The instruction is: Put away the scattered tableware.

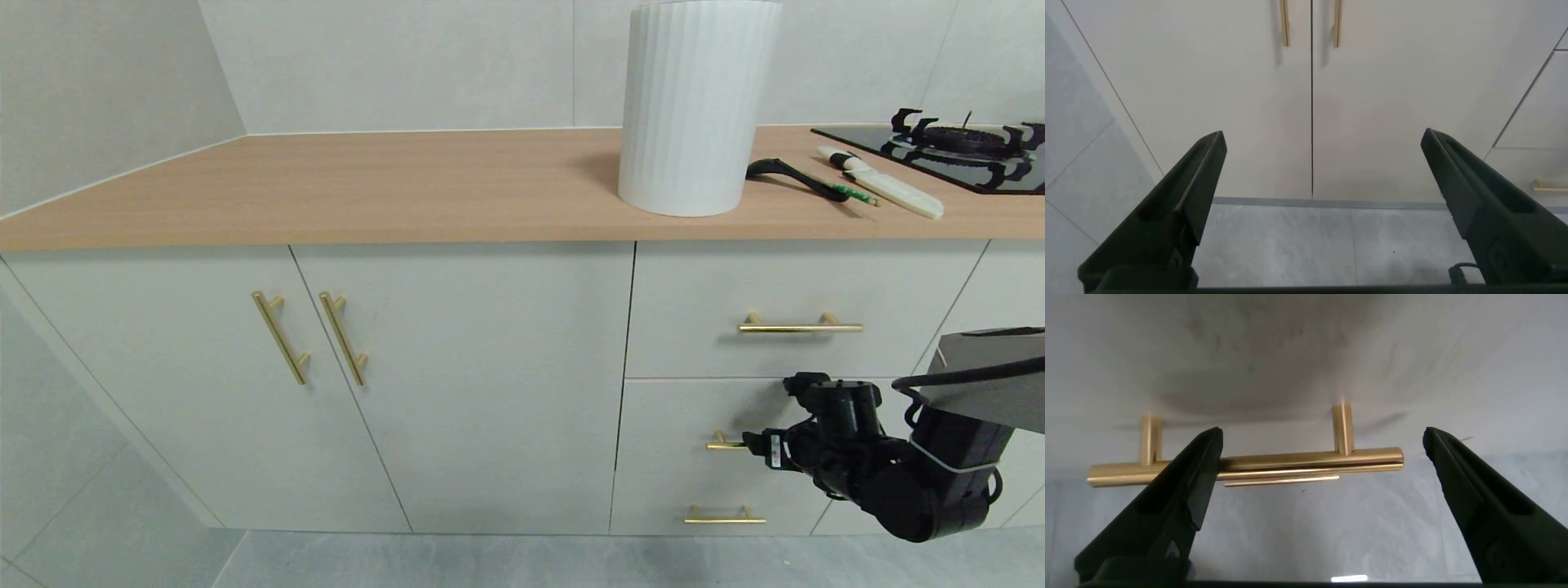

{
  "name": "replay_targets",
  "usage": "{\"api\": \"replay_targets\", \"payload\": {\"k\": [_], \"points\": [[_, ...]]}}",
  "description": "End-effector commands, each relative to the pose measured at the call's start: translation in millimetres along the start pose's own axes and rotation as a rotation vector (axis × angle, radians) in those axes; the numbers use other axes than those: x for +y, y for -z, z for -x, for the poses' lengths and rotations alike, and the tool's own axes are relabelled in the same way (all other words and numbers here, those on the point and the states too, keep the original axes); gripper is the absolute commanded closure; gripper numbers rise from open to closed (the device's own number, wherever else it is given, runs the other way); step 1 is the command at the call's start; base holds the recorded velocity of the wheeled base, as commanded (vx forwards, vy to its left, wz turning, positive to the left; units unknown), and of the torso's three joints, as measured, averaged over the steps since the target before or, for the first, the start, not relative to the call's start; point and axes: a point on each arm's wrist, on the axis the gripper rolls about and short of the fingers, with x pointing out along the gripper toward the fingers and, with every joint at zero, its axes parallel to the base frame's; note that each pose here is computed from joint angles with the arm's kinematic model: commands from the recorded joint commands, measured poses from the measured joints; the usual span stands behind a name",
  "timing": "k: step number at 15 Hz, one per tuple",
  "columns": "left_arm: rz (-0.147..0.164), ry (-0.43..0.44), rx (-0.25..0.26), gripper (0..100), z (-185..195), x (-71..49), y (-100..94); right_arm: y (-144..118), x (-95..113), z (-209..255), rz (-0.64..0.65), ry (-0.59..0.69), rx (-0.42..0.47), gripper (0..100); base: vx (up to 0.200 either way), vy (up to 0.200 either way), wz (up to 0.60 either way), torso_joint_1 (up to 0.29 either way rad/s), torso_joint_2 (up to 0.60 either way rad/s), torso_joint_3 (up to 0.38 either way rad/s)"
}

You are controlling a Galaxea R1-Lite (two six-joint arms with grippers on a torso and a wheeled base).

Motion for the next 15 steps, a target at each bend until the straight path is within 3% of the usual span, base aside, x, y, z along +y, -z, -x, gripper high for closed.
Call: {"api": "replay_targets", "payload": {"k": [1,5,15], "points": [[0.0,-0.001,0.0,0,0.0,0.0,0.0,-0.3,0.7,-2.5,-0.002,-0.002,-0.006,0,0.0,0.0,0.0,0.0,0.0,0.0],[0.0,-0.001,0.0,0,0.0,0.0,0.0,10.5,-0.3,-6.6,0.015,0.026,0.028,0,0.0,0.0,0.0,0.0,0.0,0.0],[0.0,-0.001,0.0,0,0.0,0.0,0.0,9.9,-0.6,-4.9,0.018,0.026,0.032,0,0.0,0.0,0.0,0.0,0.0,0.0]]}}
